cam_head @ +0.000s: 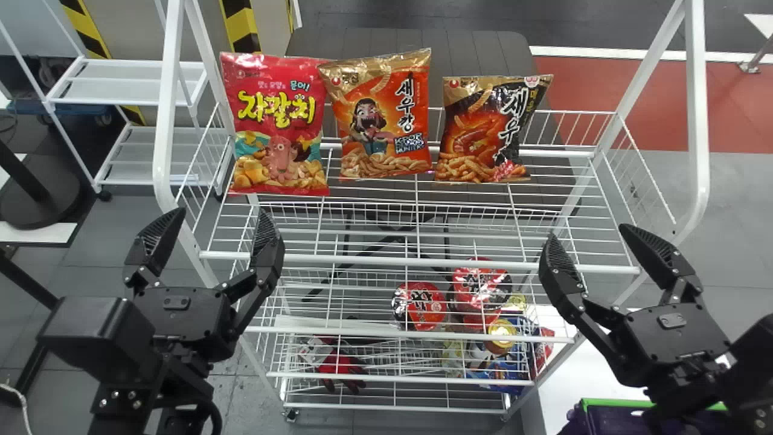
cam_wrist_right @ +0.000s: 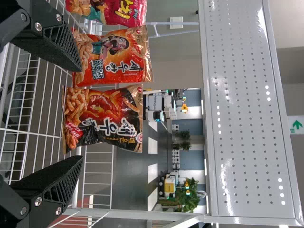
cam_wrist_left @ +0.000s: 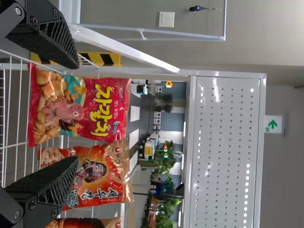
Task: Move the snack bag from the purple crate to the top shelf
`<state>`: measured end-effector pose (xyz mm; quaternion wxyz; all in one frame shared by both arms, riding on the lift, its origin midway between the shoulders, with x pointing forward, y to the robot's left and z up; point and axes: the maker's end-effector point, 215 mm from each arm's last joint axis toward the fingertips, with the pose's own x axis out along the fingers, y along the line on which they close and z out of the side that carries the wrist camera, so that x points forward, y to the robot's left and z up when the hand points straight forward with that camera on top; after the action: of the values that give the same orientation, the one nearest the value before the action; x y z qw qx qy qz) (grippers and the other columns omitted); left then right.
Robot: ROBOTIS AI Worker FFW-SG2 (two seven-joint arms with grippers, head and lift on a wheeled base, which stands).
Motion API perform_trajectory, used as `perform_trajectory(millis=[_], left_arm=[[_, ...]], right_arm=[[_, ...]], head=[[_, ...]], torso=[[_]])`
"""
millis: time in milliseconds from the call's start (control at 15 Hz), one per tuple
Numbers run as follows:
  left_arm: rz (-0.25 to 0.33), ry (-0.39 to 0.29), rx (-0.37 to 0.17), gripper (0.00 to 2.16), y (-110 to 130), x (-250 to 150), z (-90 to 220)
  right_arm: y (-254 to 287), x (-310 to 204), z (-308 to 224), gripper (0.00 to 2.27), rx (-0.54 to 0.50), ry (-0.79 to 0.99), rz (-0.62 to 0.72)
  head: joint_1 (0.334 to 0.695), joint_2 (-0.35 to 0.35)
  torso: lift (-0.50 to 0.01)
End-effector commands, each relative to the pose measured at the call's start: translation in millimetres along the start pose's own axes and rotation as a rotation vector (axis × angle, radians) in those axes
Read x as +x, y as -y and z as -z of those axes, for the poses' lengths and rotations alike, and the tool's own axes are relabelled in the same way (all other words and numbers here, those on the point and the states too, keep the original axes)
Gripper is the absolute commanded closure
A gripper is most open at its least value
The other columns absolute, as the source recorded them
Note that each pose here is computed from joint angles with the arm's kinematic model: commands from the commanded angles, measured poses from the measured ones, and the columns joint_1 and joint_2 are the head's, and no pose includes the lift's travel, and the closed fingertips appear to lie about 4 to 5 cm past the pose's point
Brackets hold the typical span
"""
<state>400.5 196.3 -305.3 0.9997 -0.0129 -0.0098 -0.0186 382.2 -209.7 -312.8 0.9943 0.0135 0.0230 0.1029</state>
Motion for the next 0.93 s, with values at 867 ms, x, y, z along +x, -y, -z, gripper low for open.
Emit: perform_trajectory(millis=[867], left_arm=[[0.0, 0.007, -0.007, 0.15, 1.7, 0.5, -4.0]], right_arm=[[-1.8, 0.4, -3.7, 0.18, -0.006, 0.002, 0.01]], head=[[0.695, -0.017]], torso=[[-0.012]])
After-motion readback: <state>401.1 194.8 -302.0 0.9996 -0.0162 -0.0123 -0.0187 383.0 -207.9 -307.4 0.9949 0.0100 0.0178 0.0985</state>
